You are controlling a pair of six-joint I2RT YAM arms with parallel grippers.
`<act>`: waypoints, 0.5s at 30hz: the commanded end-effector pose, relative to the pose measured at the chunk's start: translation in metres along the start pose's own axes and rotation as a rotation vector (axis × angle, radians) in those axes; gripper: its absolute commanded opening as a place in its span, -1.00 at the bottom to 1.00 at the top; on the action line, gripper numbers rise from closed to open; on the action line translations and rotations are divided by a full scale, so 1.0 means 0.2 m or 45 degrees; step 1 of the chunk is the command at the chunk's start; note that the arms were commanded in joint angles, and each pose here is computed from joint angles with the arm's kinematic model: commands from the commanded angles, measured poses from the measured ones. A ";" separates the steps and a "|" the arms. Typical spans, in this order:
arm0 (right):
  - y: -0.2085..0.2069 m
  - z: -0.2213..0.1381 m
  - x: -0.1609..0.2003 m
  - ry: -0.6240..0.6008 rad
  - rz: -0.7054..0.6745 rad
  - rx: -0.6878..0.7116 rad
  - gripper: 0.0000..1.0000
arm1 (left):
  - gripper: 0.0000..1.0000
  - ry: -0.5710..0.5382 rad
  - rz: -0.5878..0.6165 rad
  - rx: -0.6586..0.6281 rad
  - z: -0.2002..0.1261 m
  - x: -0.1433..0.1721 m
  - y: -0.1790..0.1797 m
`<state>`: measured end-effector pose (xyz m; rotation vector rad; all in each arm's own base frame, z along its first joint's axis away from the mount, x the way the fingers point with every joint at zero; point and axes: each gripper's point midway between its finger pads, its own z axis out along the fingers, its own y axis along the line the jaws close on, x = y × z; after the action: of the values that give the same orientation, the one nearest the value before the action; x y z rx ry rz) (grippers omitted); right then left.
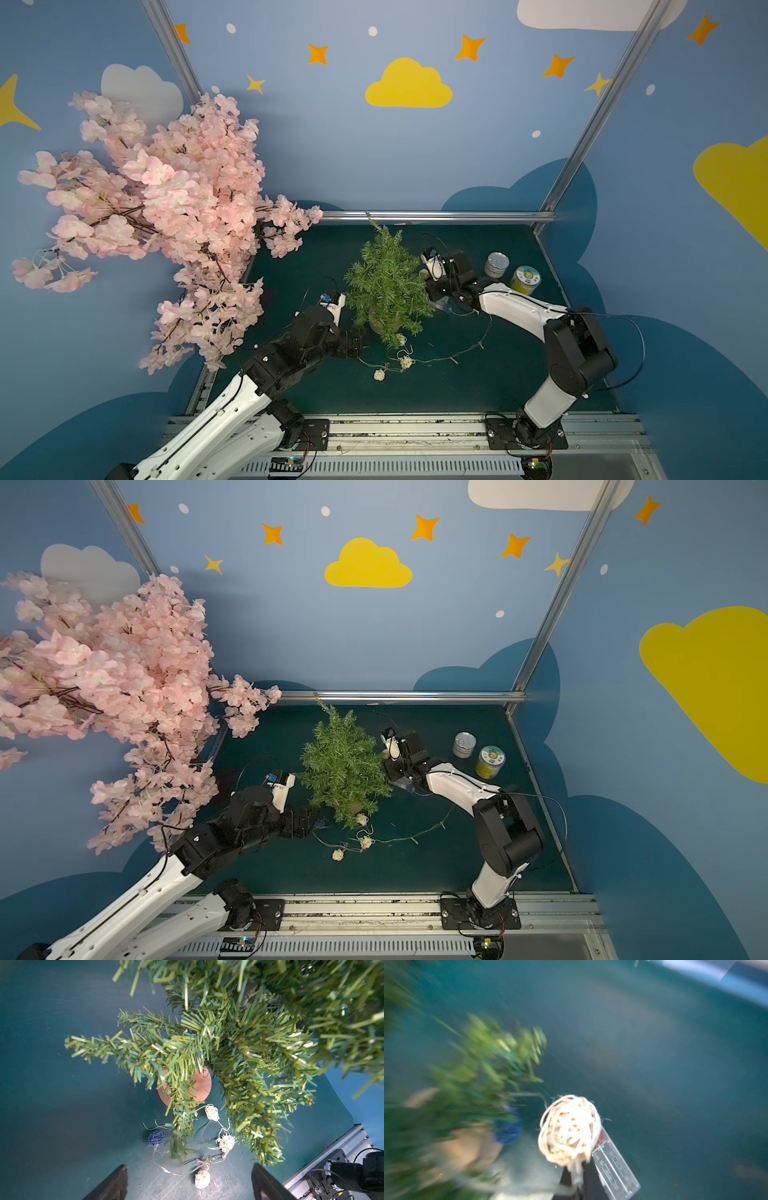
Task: Remove string lights from the small christmas tree
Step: Remove the light string from the Christmas tree.
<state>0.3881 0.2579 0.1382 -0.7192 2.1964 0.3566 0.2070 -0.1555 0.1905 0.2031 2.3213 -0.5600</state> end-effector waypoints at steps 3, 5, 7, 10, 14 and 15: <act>0.02 -0.18 -0.09 -0.083 0.046 -0.079 -1.00 | 0.85 0.007 0.011 0.015 0.00 0.01 0.00; 0.01 -0.24 -0.12 -0.116 0.063 -0.089 -1.00 | 0.85 0.006 0.007 0.015 0.00 0.01 0.00; 0.00 -0.31 -0.16 -0.155 0.084 -0.107 -1.00 | 0.85 0.008 0.004 0.020 0.00 0.02 0.00; -0.01 -0.42 -0.23 -0.215 0.102 -0.121 -1.00 | 0.85 0.008 0.003 0.023 0.00 0.02 0.00; 0.00 -0.56 -0.33 -0.300 0.117 -0.142 -1.00 | 0.85 0.001 -0.001 0.023 -0.01 0.02 0.00; 0.00 -0.60 -0.35 -0.319 0.117 -0.145 -1.00 | 0.85 0.003 -0.001 0.021 -0.01 0.02 0.00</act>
<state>0.3632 0.2299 0.2446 -0.6119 2.0235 0.5386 0.2041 -0.1559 0.1891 0.2087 2.3208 -0.5775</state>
